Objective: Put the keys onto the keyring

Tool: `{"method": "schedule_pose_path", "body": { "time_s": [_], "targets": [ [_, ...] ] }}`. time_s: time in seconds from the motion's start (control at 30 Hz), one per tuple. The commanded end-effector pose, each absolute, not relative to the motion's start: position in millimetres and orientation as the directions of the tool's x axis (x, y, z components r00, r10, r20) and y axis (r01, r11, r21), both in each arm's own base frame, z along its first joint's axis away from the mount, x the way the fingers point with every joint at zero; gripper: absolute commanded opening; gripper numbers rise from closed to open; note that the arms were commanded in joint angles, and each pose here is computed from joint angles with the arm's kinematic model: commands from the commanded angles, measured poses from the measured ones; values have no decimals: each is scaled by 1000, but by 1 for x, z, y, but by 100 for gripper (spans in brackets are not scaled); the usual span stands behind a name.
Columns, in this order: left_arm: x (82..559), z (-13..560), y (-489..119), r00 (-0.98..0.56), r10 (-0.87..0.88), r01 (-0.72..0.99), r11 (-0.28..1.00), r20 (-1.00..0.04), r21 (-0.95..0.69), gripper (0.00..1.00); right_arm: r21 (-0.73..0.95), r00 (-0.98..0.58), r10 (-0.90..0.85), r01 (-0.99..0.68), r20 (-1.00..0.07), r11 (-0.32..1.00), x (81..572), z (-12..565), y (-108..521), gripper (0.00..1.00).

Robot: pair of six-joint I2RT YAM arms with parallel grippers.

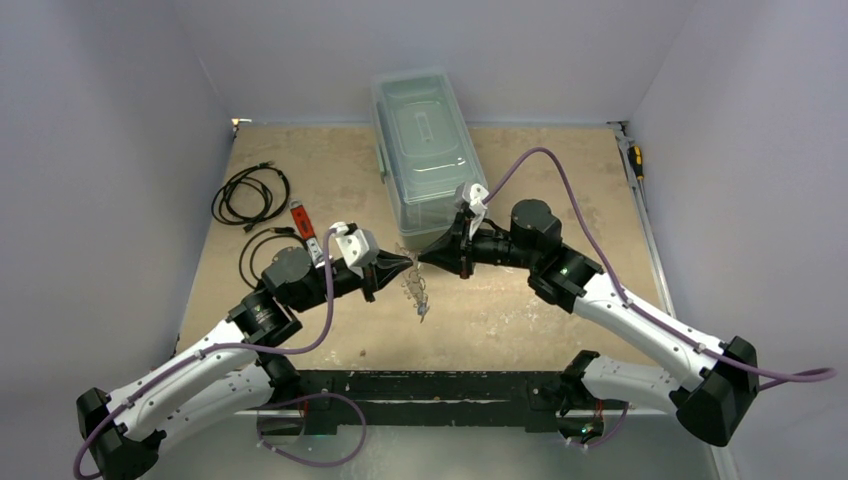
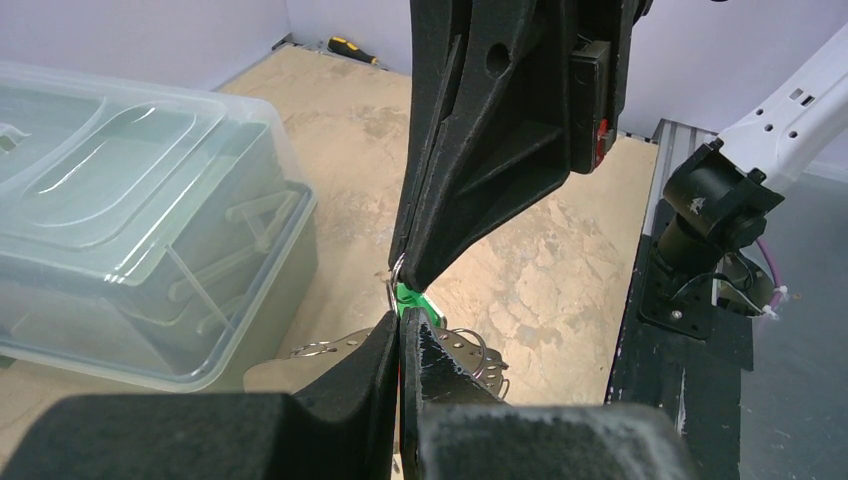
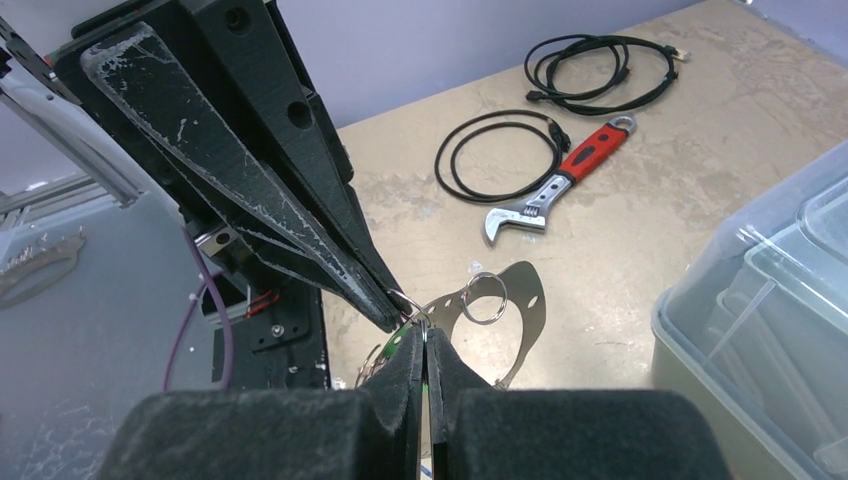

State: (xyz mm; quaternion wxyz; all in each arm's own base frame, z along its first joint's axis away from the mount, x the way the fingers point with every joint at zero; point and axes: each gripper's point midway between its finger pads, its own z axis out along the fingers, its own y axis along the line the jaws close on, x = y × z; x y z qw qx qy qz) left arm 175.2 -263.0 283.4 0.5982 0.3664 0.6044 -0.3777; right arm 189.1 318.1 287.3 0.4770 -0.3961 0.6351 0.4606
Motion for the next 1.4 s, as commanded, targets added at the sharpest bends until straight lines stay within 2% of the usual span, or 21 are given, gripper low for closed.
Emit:
{"method": "schedule_pose_path", "body": {
  "time_s": [0.0,0.1,0.3,0.5,0.97,1.2,1.37],
  "targets": [
    [172,329,-261,80,-113,897,441,-990,22,0,225,-250,-76,-942,-965,251,189,280,320,1],
    [173,329,-261,80,-113,895,445,-990,22,0,225,-250,-74,-942,-965,249,188,281,320,10],
    [173,330,-261,82,-116,896,444,-990,22,0,202,-222,-38,-937,-974,284,190,293,313,38],
    [171,330,-261,80,-118,900,436,-990,20,0,170,-182,-17,-946,-983,276,186,305,309,55],
    [158,347,-260,101,-180,919,393,-979,22,0,-86,82,-29,-980,-996,178,174,319,298,64],
    [154,352,-260,107,-200,926,376,-974,25,0,-95,91,-48,-992,-995,83,174,320,304,66],
    [153,354,-260,108,-208,928,371,-972,23,0,-79,79,-47,-997,-996,11,170,320,313,62]
  ]
}}
